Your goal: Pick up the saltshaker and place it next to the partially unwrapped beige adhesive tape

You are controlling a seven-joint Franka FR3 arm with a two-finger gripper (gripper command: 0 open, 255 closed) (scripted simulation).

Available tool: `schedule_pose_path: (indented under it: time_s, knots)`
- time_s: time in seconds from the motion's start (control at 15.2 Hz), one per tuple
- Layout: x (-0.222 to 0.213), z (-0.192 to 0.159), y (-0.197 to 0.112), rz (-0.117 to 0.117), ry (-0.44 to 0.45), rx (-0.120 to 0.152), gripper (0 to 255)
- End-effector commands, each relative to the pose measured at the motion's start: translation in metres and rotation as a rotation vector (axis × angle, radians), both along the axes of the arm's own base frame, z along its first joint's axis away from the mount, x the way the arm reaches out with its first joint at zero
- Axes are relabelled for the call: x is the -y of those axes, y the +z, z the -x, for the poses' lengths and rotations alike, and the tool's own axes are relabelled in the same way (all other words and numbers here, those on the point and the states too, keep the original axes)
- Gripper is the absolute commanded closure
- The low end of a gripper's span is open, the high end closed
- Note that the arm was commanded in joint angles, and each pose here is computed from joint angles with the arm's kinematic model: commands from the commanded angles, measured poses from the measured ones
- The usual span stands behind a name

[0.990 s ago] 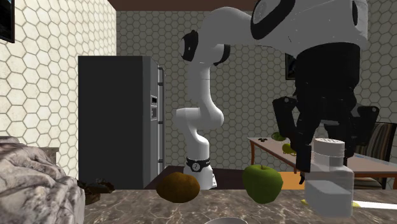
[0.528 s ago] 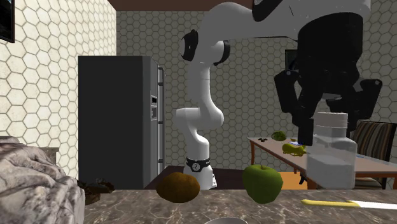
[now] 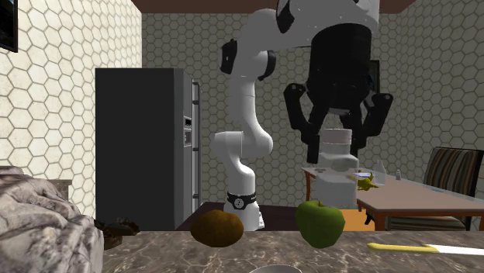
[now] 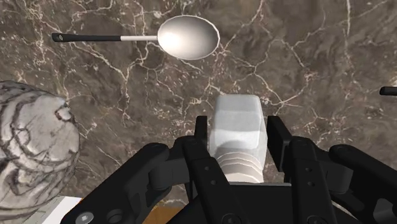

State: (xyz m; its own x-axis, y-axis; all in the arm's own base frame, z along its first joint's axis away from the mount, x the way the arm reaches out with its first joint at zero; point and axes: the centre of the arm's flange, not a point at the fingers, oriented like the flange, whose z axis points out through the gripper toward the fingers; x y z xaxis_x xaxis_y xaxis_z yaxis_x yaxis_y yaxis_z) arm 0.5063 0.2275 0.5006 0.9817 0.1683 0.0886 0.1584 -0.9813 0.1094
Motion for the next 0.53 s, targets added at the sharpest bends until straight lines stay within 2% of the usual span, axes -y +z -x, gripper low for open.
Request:
schedule_pose_path:
  time_s: [0.0, 0.46]
  knots:
    - [0.025, 0.012, 0.002, -0.001, 0.001, 0.000, 255]
    - [0.111, 0.047, 0.003, -0.001, 0.001, 0.000, 255]
